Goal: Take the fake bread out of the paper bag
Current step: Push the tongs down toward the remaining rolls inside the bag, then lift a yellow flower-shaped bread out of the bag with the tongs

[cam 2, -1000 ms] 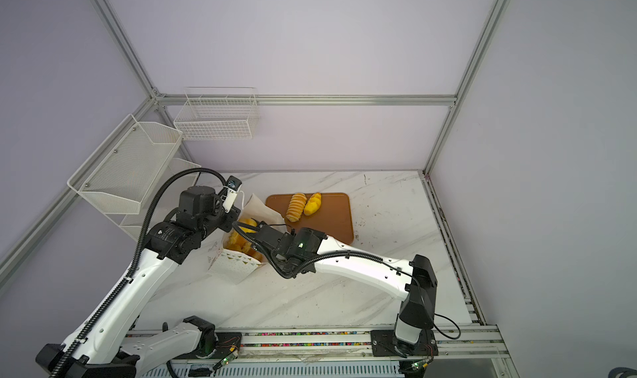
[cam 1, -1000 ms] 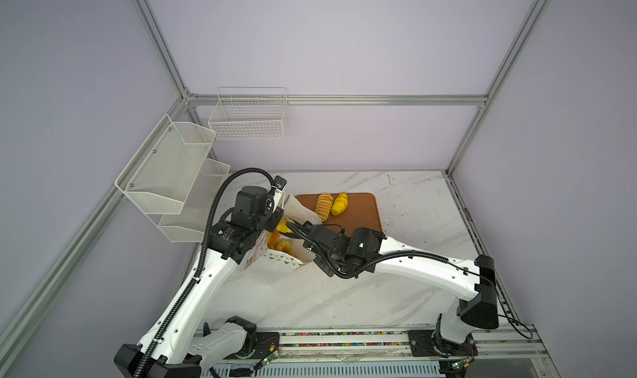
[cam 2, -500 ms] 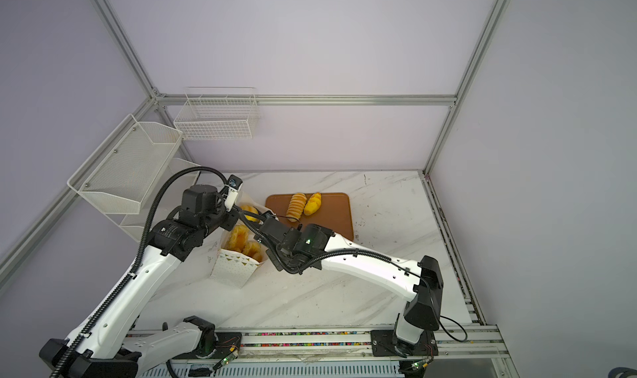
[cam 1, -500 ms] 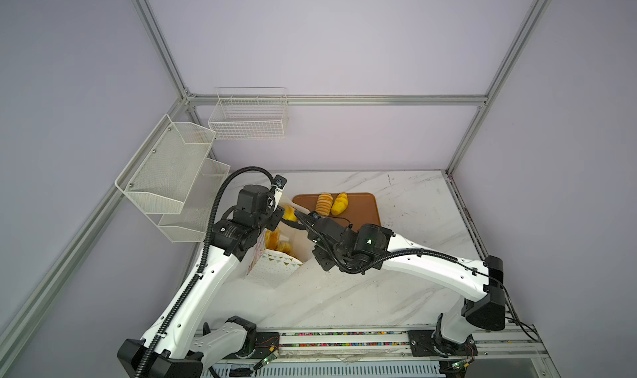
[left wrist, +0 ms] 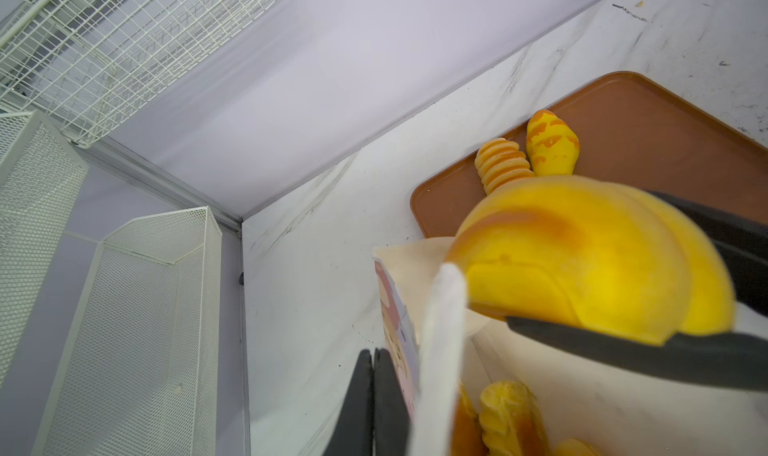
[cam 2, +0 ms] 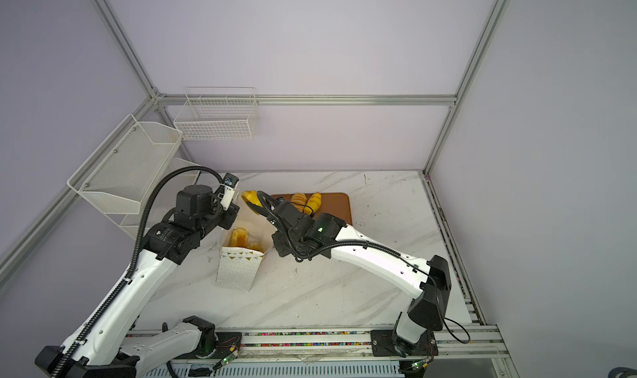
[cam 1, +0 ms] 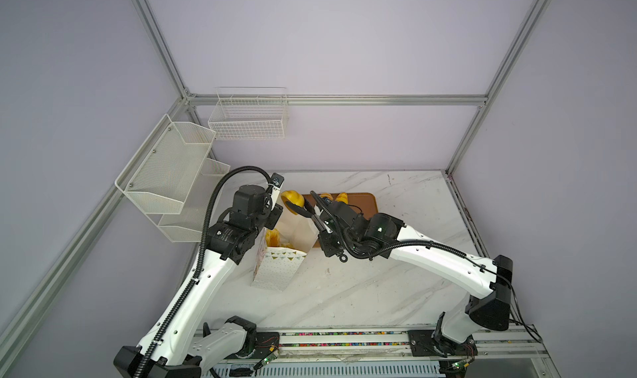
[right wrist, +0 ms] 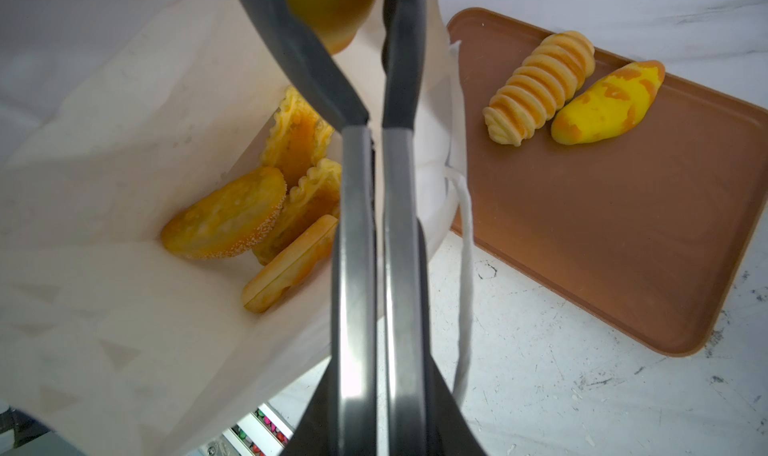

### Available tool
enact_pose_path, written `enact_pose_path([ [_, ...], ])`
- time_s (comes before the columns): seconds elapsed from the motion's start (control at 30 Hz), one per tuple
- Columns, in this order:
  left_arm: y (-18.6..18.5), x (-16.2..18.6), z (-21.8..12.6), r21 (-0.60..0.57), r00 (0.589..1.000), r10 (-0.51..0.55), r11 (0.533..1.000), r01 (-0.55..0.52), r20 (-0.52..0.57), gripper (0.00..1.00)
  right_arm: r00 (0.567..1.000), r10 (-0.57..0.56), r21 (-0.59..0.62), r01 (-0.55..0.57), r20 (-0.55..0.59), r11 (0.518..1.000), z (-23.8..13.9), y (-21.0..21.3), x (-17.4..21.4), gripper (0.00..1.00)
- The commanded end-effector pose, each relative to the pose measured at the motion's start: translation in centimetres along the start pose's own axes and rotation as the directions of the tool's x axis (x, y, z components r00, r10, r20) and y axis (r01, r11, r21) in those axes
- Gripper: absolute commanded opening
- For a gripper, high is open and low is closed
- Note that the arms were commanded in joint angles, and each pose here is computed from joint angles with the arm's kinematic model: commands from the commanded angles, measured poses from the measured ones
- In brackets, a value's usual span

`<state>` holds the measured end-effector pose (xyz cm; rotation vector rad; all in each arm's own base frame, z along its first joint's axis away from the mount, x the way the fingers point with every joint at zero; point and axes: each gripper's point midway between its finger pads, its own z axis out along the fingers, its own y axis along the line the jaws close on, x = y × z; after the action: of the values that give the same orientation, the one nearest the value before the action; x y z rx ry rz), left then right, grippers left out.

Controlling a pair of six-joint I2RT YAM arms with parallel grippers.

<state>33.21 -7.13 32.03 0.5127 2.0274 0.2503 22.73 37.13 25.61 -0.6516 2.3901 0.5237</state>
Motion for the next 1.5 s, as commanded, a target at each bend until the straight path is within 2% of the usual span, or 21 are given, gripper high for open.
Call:
enact_pose_path([
  [0.0, -0.3, 0.7, 0.5, 0.005, 1.0, -0.016, 1.0, 0.016, -0.004, 0.0, 0.992, 0.06, -0.097, -0.05, 0.111, 0.994, -1.9, 1.0, -1.6, 0.07],
  [0.17, -0.2, 0.6, 0.6, -0.002, 1.0, -0.03, 1.0, 0.03, -0.006, 0.0, 0.983, 0.1, -0.163, -0.075, 0.151, 0.984, -2.2, 1.2, -1.1, 0.08],
  [0.3, 0.0, 0.5, 0.7, -0.014, 0.999, -0.053, 0.999, 0.053, -0.009, 0.0, 0.964, 0.131, -0.253, -0.07, 0.233, 0.965, -3.4, 2.0, -1.8, 0.09],
  [0.4, -0.1, 0.4, 0.8, -0.006, 0.998, -0.06, 0.998, 0.06, -0.011, 0.0, 0.936, 0.152, -0.327, -0.043, 0.317, 0.944, -5.8, 2.6, -2.9, 0.1],
  [0.6, -0.3, 0.5, 0.9, 0.004, 0.998, -0.066, 0.998, 0.066, -0.017, 0.0, 0.89, 0.157, -0.332, -0.007, 0.428, 0.943, -8.2, 2.3, -4.8, 0.11],
  [0.73, -0.4, 0.6, 0.9, 0.006, 0.998, -0.064, 0.998, 0.064, -0.02, 0.0, 0.882, 0.144, -0.318, 0.007, 0.448, 0.948, -8.1, 2.6, -5.8, 0.13],
  [0.9, -0.3, 0.8, 1.0, -0.001, 0.998, -0.058, 0.998, 0.058, -0.027, 0.0, 0.894, 0.135, -0.308, 0.003, 0.426, 0.951, -6.5, 3.0, -6.0, 0.14],
  [1.07, 0.6, 1.6, 1.0, -0.053, 0.997, -0.045, 0.998, 0.042, -0.061, 0.0, 0.895, 0.135, -0.33, 0.015, 0.426, 0.944, -5.9, 4.0, -6.8, 0.15],
  [1.23, 2.1, 2.2, 1.5, -0.093, 0.992, -0.065, 0.994, 0.055, -0.107, 0.0, 0.875, 0.15, -0.349, 0.023, 0.461, 0.937, -6.1, 4.8, -9.1, 0.15],
  [1.47, 4.5, 1.1, 2.6, -0.117, 0.991, -0.098, 0.989, 0.087, -0.092, 0.0, 0.845, 0.222, -0.431, 0.011, 0.486, 0.902, -5.7, 4.9, -12.5, 0.16],
])
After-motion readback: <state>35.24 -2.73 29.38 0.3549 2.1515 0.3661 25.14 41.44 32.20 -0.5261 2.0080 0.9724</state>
